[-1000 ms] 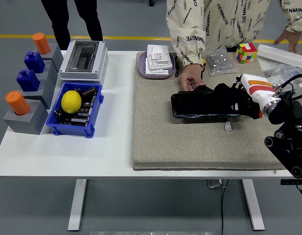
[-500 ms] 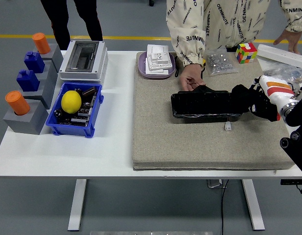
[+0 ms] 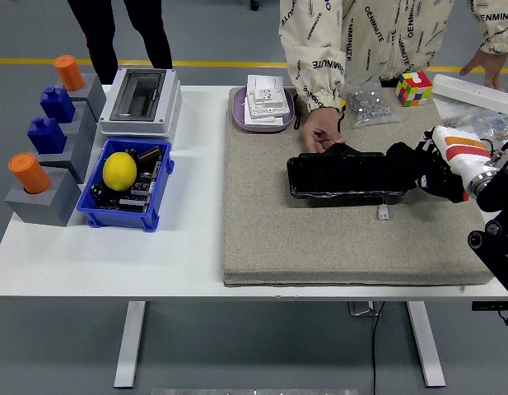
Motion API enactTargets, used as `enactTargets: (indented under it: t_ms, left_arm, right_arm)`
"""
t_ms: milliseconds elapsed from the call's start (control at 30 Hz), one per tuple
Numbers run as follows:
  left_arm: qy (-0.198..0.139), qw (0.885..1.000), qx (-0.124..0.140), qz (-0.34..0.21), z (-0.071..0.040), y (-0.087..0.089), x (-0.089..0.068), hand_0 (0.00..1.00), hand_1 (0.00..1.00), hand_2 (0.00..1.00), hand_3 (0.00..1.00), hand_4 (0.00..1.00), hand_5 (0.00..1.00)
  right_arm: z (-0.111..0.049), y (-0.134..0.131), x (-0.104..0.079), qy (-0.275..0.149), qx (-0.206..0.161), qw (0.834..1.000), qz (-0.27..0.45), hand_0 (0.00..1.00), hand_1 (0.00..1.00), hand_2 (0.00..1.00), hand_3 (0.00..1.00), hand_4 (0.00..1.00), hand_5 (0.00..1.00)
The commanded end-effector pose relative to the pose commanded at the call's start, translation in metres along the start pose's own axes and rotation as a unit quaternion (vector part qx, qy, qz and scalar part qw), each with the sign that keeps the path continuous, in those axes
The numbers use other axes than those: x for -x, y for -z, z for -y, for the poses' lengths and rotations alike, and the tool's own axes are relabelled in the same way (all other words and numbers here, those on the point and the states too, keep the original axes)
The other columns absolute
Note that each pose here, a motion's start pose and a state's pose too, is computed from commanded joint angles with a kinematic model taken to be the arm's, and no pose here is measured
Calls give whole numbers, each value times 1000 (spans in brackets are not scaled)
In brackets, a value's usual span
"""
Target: Pick the rag up,wipe the panel,place it on the desk
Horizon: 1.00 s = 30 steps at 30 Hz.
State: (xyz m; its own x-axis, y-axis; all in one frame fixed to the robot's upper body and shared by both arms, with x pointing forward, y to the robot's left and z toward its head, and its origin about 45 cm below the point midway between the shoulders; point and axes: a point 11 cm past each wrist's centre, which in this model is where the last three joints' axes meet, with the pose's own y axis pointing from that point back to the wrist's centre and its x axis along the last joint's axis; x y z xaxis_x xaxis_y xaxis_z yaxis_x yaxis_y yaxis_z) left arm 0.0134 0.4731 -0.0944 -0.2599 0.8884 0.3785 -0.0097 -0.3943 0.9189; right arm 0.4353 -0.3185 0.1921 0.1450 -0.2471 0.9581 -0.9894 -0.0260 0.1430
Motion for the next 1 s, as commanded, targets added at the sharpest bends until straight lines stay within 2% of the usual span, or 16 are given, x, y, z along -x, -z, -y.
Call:
enactTargets:
  t_ms: [267, 1000]
  left_arm:
    - [-1, 1000, -1, -1, 0, 0, 0, 644, 689, 724, 566, 592, 467]
    - [-1, 1000, 3, -2, 0, -4, -1, 644, 689, 724, 565, 593, 468]
  right_arm:
    - [1, 8, 5, 5, -7, 1000, 2, 249, 301, 394, 393, 998, 37]
    - [7, 66, 24, 21, -60, 998, 17, 248, 301, 394, 393, 998, 38]
